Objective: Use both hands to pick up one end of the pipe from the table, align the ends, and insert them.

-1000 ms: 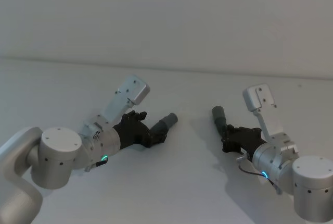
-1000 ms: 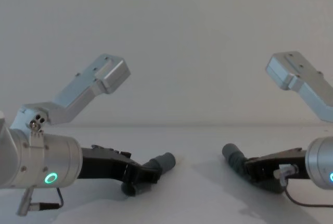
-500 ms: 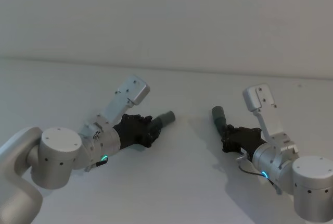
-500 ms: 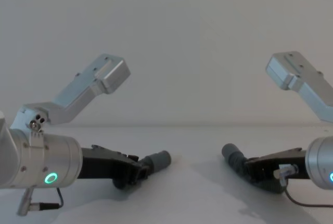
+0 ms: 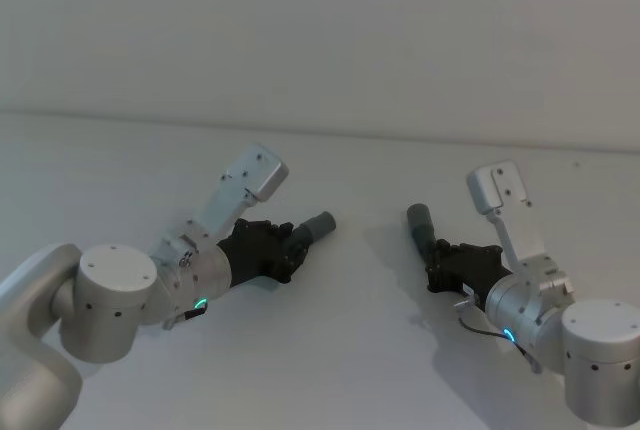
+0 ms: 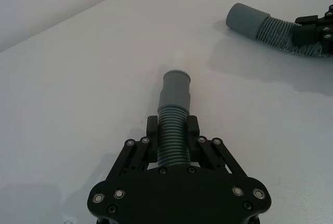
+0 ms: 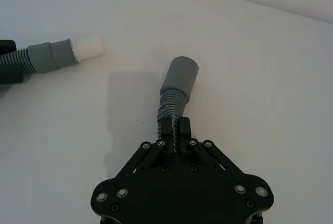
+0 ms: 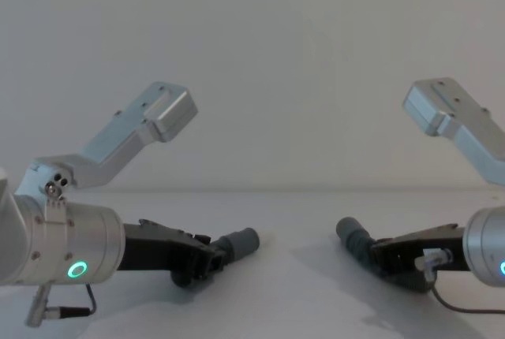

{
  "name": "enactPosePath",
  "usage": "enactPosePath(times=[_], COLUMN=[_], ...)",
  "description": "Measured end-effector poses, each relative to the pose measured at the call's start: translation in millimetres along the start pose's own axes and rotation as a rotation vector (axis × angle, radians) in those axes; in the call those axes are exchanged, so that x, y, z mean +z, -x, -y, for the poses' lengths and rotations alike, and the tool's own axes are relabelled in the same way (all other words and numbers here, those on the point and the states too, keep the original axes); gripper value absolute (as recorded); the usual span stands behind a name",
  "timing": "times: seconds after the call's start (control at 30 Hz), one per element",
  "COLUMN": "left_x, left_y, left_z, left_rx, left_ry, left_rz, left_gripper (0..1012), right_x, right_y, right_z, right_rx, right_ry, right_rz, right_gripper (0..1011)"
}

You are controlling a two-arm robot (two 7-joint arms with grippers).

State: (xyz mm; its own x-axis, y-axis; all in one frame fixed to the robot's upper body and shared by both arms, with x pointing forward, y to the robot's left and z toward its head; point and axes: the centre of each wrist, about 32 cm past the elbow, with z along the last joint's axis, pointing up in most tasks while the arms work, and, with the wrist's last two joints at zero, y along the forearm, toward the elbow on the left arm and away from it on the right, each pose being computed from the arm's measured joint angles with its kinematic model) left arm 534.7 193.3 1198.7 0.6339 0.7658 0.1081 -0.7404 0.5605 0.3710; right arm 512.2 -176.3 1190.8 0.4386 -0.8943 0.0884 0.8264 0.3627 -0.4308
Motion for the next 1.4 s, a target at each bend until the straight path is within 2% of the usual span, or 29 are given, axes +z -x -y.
enactPosePath(times=[0.53, 0.7, 1.03, 1.27, 1.4], left_x=[0.0, 2.1, 11.8, 21.8, 28.0], left_y=[-0.3, -1.6, -5.5, -11.0, -14.7], left_z=[-0.2, -1.5, -7.4, -14.1, -18.4], left_rx=[0.001, 0.000, -0.003, -0.011, -0.020], left_ry=[-0.001, -0.001, 0.043, 0.098, 0.127], left_rz=[0.002, 0.027, 0.132, 0.244, 0.311], left_gripper=[300, 300, 300, 300, 300], right_x=[0.0, -0.5, -2.3, -3.8, -5.8], right_y=[0.0, 0.1, -3.0, -8.6, -14.4], right_z=[0.1, 0.9, 6.7, 12.7, 16.8], right_rx=[0.000, 0.000, -0.007, -0.014, -0.013], right_ry=[-0.001, -0.012, -0.089, -0.163, -0.213], right_rz=[0.000, 0.009, 0.063, 0.124, 0.178], right_gripper=[58, 58, 58, 58, 58])
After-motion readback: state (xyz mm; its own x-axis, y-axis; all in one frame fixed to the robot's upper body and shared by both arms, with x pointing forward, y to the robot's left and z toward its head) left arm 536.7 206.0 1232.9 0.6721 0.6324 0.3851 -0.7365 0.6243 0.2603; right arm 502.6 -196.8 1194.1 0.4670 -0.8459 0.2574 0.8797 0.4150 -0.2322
